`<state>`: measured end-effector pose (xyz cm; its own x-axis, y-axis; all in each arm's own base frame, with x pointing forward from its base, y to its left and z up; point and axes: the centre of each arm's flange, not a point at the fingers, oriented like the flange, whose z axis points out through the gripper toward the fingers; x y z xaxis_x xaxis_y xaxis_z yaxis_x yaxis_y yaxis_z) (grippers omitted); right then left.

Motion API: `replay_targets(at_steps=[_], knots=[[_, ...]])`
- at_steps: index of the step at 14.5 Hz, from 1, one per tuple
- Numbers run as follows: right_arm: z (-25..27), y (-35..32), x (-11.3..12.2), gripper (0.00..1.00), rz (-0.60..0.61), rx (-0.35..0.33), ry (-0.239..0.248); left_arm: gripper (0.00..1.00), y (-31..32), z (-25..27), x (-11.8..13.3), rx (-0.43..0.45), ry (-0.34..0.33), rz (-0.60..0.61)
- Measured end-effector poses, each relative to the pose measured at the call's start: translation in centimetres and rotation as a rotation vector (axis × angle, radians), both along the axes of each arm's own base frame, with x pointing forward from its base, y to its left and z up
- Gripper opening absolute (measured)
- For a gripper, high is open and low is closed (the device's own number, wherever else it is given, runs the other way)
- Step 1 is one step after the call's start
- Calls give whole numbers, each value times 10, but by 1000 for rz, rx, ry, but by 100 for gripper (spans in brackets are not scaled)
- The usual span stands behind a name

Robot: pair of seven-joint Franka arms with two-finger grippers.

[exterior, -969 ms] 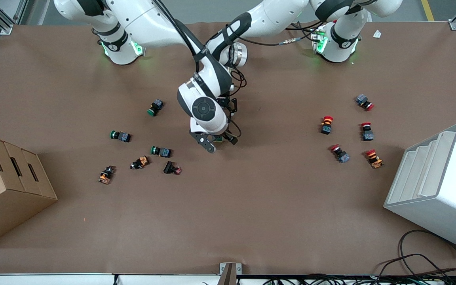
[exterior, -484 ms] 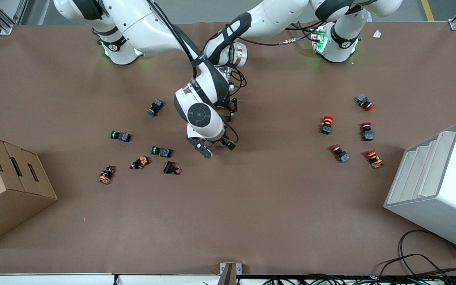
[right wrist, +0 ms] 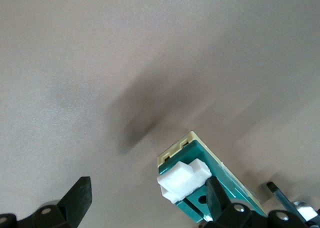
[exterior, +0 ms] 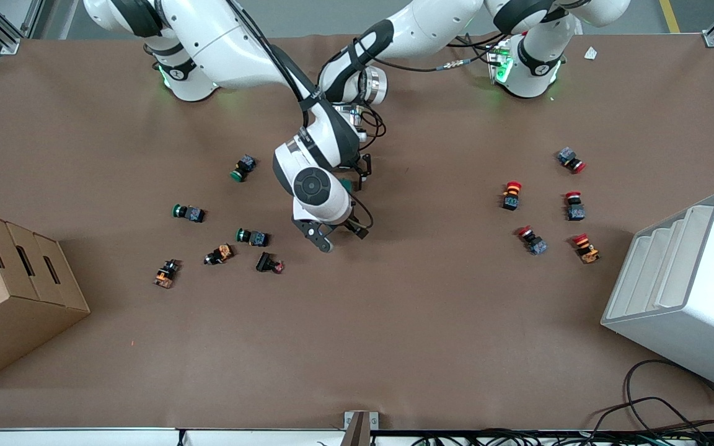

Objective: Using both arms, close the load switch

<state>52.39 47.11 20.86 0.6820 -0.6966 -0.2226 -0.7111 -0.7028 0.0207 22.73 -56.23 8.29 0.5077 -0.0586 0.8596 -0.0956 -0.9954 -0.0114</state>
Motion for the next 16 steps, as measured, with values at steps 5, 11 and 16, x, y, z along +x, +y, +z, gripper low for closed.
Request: replay_targets(at_steps=[5,11,16], knots=[[-4,-9,12,100,-66,33,62,100,0,0,0,0,0,1],[-13,-20,31,100,-116,58,184,100,0,0,1,0,0,1],[19,-72,74,100,62,25,171,100,0,0,2,-1,-1,2]])
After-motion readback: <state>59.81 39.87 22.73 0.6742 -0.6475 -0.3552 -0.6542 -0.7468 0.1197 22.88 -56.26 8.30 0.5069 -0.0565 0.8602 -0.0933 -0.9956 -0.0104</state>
